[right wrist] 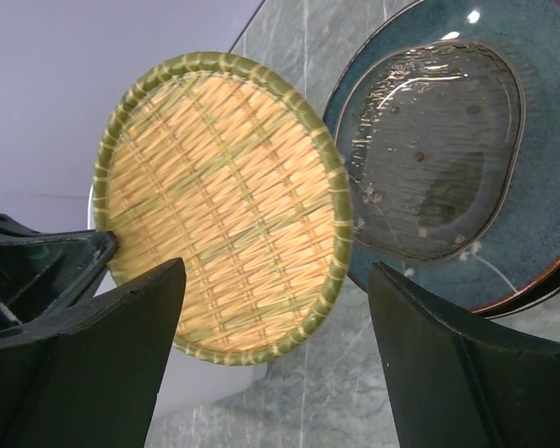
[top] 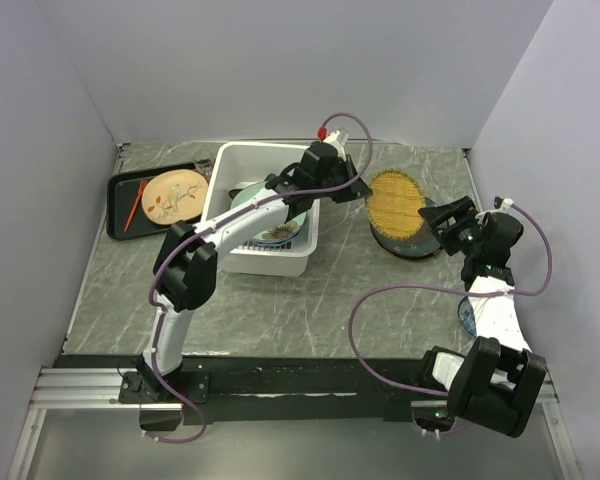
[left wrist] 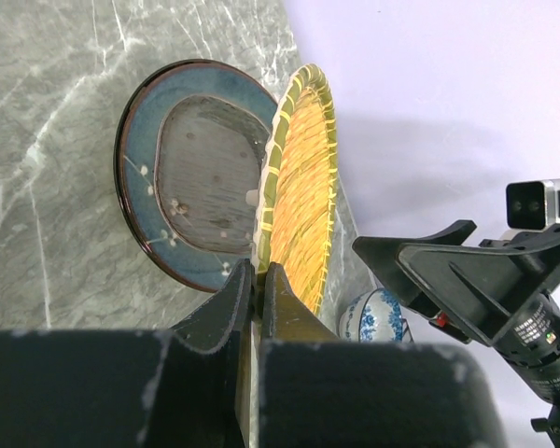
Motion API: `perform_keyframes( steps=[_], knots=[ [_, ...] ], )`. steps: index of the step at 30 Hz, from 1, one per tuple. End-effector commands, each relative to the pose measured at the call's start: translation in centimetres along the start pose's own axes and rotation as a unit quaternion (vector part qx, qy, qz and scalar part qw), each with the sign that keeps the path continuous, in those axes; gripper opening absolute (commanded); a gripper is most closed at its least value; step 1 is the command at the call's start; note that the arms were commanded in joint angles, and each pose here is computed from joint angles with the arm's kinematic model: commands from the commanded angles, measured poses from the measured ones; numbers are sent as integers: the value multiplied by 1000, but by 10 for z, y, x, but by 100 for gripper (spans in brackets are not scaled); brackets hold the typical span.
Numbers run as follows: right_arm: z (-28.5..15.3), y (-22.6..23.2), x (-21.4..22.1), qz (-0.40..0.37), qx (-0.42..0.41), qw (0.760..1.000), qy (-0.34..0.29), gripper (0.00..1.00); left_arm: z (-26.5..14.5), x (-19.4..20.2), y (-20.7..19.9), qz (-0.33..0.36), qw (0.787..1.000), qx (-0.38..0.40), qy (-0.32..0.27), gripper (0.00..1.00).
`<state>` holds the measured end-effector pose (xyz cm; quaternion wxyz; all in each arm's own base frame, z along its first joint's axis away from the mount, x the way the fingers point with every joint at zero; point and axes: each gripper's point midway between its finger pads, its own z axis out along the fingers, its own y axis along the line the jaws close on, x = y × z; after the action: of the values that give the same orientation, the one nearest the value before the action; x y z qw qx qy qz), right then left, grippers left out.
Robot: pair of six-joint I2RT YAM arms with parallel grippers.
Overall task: Place the plates into the plastic bin on the countertop
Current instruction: Pick up the plate at the center of the board.
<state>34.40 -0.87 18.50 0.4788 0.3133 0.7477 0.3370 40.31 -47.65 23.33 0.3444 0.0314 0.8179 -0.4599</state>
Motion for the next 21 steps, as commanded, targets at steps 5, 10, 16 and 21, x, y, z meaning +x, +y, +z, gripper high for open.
perform_keyframes(
  steps=[5, 10, 16, 21],
  knots=[
    [-6, 28, -16, -25, -36, 999, -19, 86, -43, -45, -46, 25, 997, 46, -58, 1],
    [-6, 29, -15, -24, -38, 999, -19, 86, -57, -54, -50, 28, 996, 47, -71, 1],
    [-4, 28, -14, -20, -38, 999, -18, 85, -71, -64, -54, 32, 995, 47, -82, 1],
    [-2, 28, -11, -15, -38, 999, -17, 85, -88, -74, -57, 37, 994, 43, -97, 1]
  ],
)
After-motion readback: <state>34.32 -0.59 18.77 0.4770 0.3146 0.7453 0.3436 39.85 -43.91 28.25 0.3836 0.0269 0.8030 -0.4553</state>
